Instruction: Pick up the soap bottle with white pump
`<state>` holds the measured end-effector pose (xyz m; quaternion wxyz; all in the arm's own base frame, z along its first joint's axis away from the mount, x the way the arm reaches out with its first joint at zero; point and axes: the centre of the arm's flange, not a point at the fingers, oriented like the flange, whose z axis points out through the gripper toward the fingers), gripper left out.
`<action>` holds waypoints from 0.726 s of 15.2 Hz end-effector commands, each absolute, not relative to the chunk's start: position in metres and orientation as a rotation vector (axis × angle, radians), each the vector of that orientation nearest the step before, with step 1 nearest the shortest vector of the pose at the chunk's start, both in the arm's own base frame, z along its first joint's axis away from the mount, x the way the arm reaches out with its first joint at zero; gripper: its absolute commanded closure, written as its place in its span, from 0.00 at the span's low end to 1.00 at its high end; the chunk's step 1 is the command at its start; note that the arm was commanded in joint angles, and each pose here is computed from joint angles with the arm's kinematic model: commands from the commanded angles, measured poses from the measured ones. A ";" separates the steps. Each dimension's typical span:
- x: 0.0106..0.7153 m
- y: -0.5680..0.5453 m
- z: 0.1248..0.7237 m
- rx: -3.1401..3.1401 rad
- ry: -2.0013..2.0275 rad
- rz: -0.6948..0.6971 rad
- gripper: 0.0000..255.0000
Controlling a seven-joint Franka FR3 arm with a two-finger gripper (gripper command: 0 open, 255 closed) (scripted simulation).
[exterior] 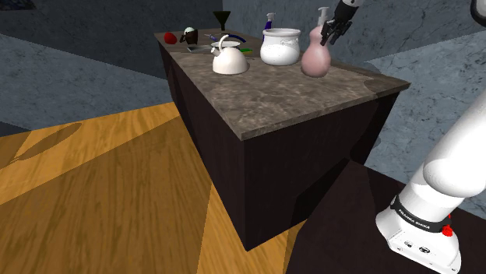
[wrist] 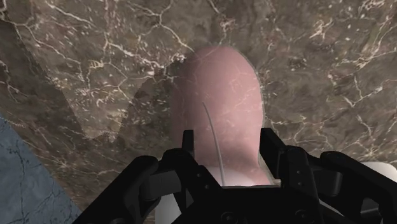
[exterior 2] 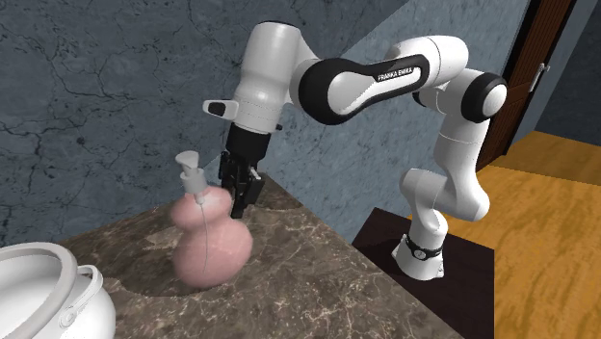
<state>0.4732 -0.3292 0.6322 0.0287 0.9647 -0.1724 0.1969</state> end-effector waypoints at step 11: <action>0.473 -0.329 0.695 2.976 -0.532 0.609 1.00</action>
